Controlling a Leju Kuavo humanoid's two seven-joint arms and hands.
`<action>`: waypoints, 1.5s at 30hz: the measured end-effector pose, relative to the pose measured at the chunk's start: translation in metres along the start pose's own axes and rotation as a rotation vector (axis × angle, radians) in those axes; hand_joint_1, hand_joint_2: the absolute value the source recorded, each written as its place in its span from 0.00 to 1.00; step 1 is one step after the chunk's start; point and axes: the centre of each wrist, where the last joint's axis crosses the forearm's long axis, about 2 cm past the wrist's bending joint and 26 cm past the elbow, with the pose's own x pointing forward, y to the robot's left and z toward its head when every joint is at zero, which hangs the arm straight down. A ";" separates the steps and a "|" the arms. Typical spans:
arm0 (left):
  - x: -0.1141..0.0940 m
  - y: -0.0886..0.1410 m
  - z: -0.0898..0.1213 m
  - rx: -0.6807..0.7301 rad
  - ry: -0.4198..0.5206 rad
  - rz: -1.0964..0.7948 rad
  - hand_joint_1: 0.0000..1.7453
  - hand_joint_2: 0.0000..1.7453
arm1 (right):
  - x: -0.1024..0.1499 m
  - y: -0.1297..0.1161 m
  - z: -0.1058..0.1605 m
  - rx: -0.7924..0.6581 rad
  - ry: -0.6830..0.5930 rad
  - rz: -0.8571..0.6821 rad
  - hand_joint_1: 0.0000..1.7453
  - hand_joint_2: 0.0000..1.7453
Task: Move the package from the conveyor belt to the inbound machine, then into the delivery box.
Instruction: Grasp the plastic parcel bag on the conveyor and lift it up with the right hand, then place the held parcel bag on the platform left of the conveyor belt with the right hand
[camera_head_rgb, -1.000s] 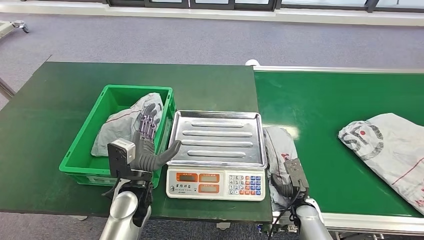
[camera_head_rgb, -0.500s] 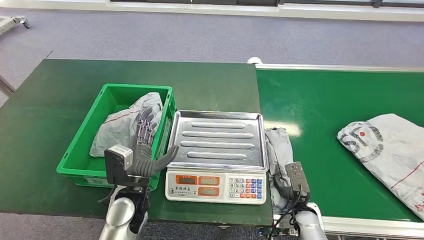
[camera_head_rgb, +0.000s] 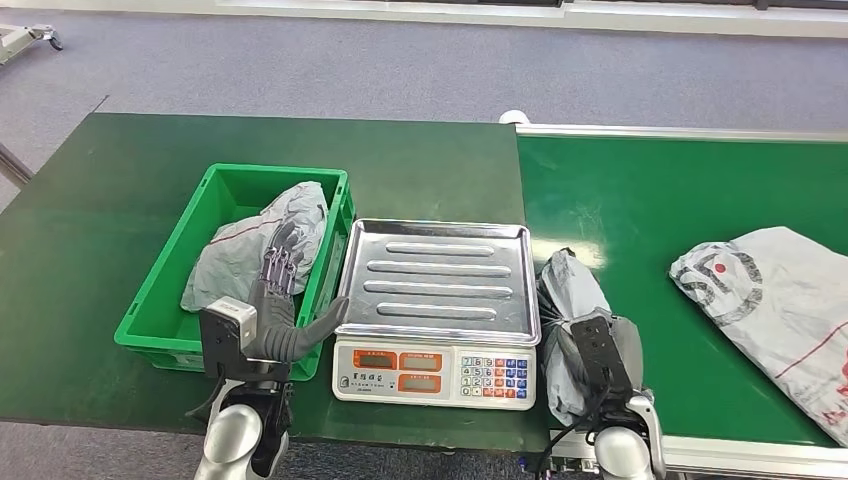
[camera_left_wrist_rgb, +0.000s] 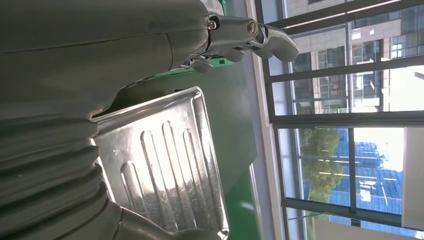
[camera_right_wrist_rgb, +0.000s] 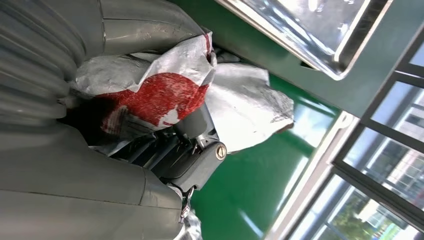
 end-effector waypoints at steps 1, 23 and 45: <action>0.000 0.000 0.000 0.000 0.000 0.000 0.00 1.00 | 0.001 0.000 0.000 -0.001 -0.007 -0.001 1.00 1.00; -0.002 0.000 -0.001 0.006 -0.031 -0.005 0.00 1.00 | 0.087 -0.030 -0.033 -0.295 -0.474 -0.033 1.00 1.00; -0.007 0.000 -0.005 0.012 -0.029 -0.003 0.00 1.00 | 0.129 -0.043 -0.059 -0.332 -0.645 -0.086 1.00 1.00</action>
